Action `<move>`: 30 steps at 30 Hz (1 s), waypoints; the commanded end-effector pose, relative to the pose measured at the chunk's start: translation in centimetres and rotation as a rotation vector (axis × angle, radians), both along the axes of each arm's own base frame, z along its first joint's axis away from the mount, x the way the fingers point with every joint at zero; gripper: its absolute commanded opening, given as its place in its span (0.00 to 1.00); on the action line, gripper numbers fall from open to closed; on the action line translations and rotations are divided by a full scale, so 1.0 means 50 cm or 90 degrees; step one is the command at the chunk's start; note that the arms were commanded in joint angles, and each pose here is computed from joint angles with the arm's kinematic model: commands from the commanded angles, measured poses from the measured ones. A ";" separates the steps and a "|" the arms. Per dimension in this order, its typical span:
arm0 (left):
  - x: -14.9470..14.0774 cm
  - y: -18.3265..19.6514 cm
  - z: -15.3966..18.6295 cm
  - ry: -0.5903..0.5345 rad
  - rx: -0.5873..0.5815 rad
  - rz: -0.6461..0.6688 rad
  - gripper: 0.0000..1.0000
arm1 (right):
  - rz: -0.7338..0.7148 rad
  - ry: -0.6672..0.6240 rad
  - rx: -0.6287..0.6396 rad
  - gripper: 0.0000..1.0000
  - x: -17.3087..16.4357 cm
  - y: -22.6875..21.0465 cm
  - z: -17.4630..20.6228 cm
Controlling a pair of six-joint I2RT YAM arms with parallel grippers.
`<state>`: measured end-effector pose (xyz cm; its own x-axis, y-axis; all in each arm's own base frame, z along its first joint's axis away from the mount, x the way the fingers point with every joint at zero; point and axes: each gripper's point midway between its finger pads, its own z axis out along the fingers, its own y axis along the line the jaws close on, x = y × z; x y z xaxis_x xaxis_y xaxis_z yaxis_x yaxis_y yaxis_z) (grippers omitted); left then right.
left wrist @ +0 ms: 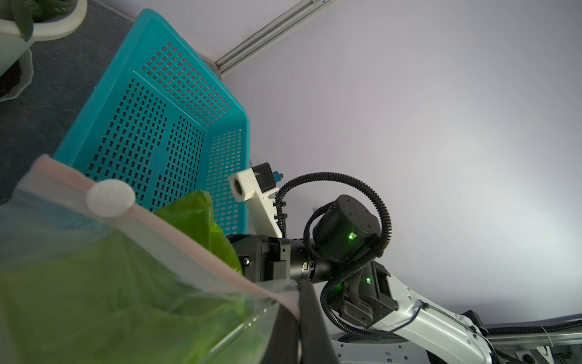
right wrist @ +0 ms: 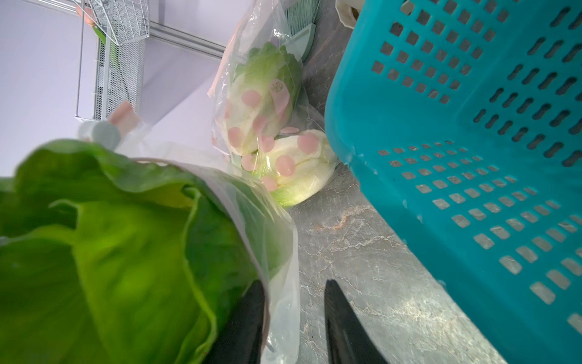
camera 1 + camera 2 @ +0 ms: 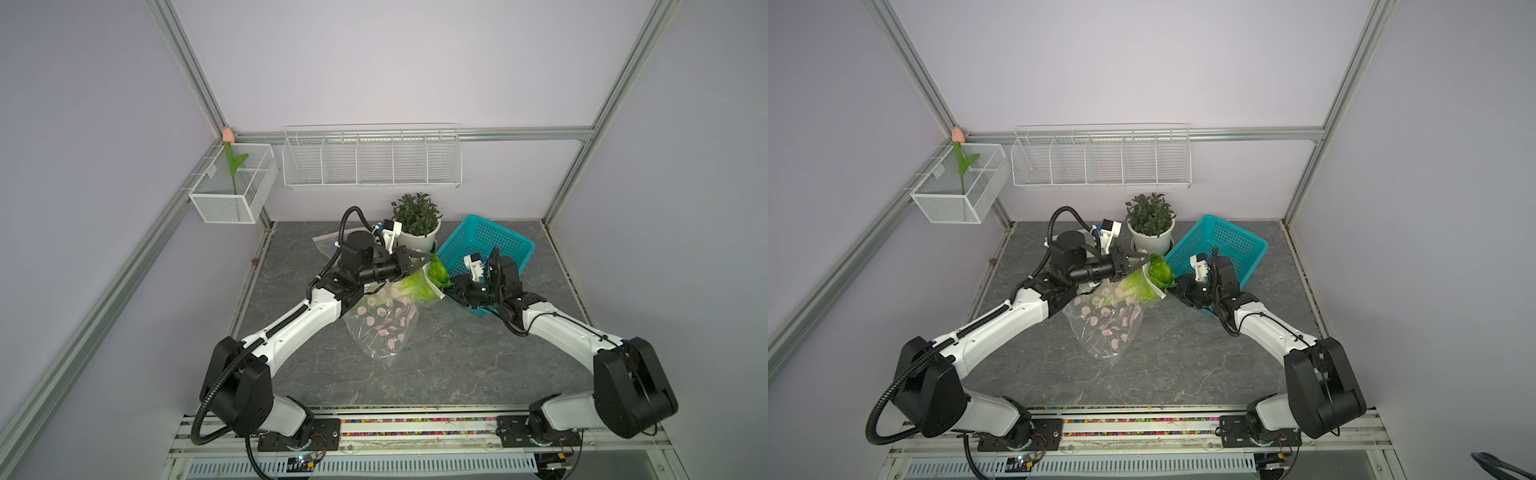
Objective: Put the chinese cabbages into a zipper bag and zip it
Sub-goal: Adjust the zipper food storage bag at the center of the board.
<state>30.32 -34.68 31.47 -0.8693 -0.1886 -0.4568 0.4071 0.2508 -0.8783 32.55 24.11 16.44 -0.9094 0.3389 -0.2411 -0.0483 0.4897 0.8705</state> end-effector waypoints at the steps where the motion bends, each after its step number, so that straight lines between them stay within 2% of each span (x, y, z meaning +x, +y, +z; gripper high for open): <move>1: -0.002 -0.004 0.059 -0.050 -0.024 -0.007 0.00 | 0.001 -0.007 0.041 0.36 0.003 0.023 0.020; 4: -0.001 -0.006 0.054 -0.046 -0.022 -0.007 0.00 | 0.012 -0.003 0.036 0.34 -0.005 0.030 0.019; 7: -0.001 -0.003 0.056 -0.049 -0.016 -0.005 0.00 | 0.022 -0.008 -0.024 0.21 -0.009 0.014 0.016; 10: -0.006 0.013 0.062 -0.053 0.009 0.010 0.00 | 0.037 -0.059 -0.092 0.11 -0.015 -0.009 0.067; 15: -0.008 0.081 0.021 -0.030 0.143 0.101 0.00 | 0.073 -0.131 -0.185 0.07 -0.061 -0.043 0.162; 20: -0.028 0.080 0.026 -0.015 0.137 0.120 0.00 | 0.096 -0.166 -0.291 0.07 -0.086 -0.077 0.214; 26: -0.060 0.025 0.069 -0.041 0.114 0.096 0.00 | 0.158 -0.218 -0.237 0.07 -0.108 -0.005 0.292; 28: -0.070 0.010 0.082 -0.038 0.087 0.090 0.00 | 0.170 -0.246 -0.215 0.07 -0.111 0.009 0.319; 30: -0.079 0.002 0.094 -0.036 0.054 0.096 0.00 | 0.173 -0.263 -0.228 0.07 -0.105 0.006 0.331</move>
<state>26.23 -34.29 33.84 -0.8306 -0.1987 -0.5202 0.3983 0.4408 -0.8044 27.65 24.25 32.00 -0.7836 -0.0159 -0.6210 -0.4604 0.6860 0.5634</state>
